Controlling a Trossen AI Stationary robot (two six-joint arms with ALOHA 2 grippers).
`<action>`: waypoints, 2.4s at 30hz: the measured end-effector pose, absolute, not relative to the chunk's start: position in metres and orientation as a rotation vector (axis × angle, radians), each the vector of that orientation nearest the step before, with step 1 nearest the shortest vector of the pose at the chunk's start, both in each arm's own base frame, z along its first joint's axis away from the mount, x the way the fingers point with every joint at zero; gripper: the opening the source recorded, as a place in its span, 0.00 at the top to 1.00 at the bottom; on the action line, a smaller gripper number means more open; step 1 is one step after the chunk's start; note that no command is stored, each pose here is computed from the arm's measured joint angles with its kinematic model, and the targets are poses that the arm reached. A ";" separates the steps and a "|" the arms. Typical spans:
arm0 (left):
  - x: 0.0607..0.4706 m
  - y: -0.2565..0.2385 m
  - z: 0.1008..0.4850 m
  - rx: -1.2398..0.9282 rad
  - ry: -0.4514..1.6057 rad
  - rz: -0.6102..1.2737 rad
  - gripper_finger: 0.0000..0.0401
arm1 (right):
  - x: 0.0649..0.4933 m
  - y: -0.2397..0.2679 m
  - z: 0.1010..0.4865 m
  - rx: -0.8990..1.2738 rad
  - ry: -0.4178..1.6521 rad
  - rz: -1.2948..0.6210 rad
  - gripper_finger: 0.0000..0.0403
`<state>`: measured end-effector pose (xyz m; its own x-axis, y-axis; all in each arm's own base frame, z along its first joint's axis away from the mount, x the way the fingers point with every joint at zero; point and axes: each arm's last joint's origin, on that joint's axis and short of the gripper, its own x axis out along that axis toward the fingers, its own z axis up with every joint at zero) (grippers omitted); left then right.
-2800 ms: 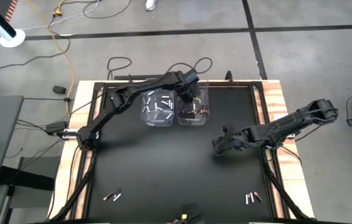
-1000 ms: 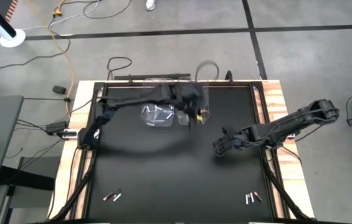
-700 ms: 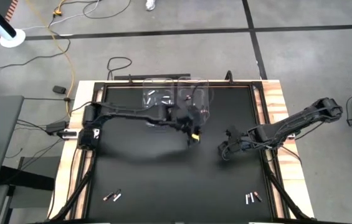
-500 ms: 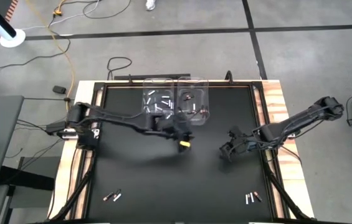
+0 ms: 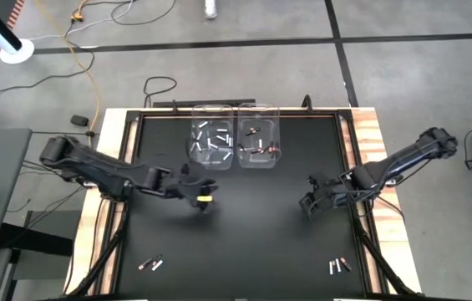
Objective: Sort batteries
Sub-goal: Put the black battery into the right transparent bin
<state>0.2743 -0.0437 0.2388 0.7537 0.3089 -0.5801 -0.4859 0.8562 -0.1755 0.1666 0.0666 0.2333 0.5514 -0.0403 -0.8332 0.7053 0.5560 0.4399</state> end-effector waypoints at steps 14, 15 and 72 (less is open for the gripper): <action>0.177 -0.054 0.225 -0.402 0.487 0.298 0.75 | 0.206 0.115 0.249 1.027 0.982 -0.698 0.71; 0.173 -0.054 0.223 -0.405 0.484 0.285 0.75 | 0.209 0.120 0.250 1.032 1.000 -0.718 0.71; 0.146 -0.053 0.210 -0.579 0.487 0.299 0.75 | 0.165 0.232 0.166 1.204 1.557 -0.949 0.71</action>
<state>0.1456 -0.0529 0.2101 0.8456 0.1334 -0.5169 -0.4001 0.7994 -0.4482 0.1647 0.2319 0.1664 -0.0976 0.2643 -0.9595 0.9739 0.2239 -0.0374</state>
